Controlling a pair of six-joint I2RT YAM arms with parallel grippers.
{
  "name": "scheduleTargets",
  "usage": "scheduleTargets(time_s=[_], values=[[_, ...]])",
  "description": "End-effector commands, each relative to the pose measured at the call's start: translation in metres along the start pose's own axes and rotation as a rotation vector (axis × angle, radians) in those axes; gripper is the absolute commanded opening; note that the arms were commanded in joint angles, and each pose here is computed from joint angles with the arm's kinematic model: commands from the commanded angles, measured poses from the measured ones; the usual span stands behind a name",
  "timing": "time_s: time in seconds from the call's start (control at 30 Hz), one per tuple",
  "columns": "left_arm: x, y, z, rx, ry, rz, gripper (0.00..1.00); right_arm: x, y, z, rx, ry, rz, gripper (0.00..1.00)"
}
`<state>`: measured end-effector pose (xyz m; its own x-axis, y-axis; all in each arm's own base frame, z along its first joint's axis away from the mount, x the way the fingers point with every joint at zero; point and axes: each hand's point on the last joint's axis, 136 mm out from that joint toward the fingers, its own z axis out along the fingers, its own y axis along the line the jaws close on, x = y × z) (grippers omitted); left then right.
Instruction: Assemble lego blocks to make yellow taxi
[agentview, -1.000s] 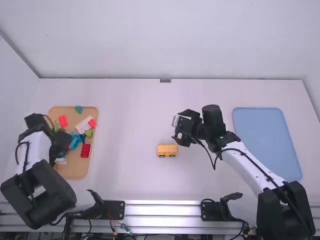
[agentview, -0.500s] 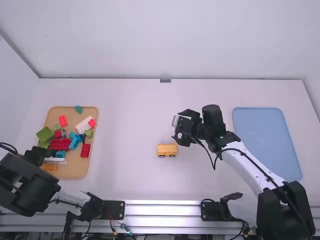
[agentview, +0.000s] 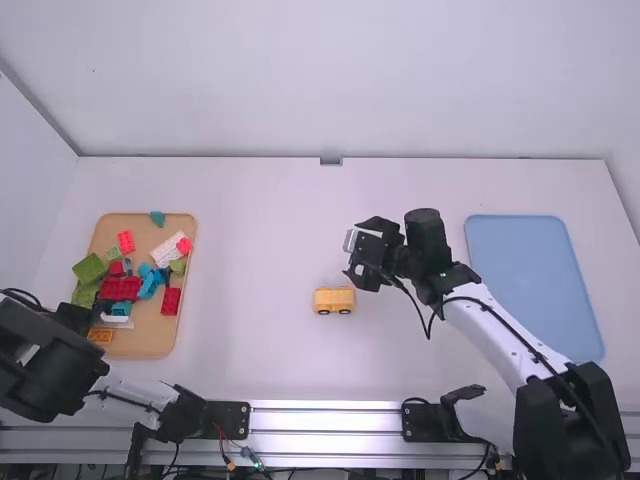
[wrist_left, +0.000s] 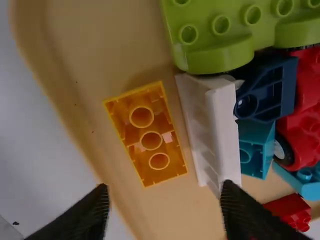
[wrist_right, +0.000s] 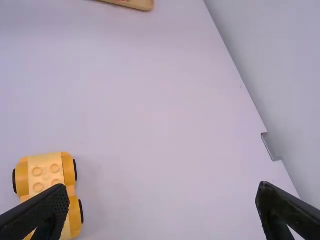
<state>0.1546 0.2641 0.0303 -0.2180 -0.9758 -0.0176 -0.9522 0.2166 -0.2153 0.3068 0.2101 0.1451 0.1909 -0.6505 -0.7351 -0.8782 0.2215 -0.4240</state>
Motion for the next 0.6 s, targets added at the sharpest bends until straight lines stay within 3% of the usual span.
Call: scheduleTargets(time_s=[0.0,0.07,0.2,0.43,0.57], values=[[0.000,-0.003,0.000,0.006,0.009,0.005,0.45,-0.003,-0.001,-0.002,0.004,-0.005,-0.004,0.99],[0.003,-0.001,0.000,-0.008,0.018,0.001,0.34,-0.003,-0.001,-0.002,0.003,-0.005,-0.004,0.99],[0.001,0.019,-0.001,-0.153,-0.011,-0.108,0.31,-0.002,-0.001,-0.002,0.003,-0.005,-0.004,0.99],[-0.001,-0.008,0.004,-0.145,-0.036,-0.013,0.48,-0.001,0.000,-0.002,0.000,0.002,0.003,0.99],[0.003,-0.009,0.005,-0.224,-0.050,-0.025,0.50,0.000,0.002,-0.002,-0.005,0.005,0.006,0.99]])
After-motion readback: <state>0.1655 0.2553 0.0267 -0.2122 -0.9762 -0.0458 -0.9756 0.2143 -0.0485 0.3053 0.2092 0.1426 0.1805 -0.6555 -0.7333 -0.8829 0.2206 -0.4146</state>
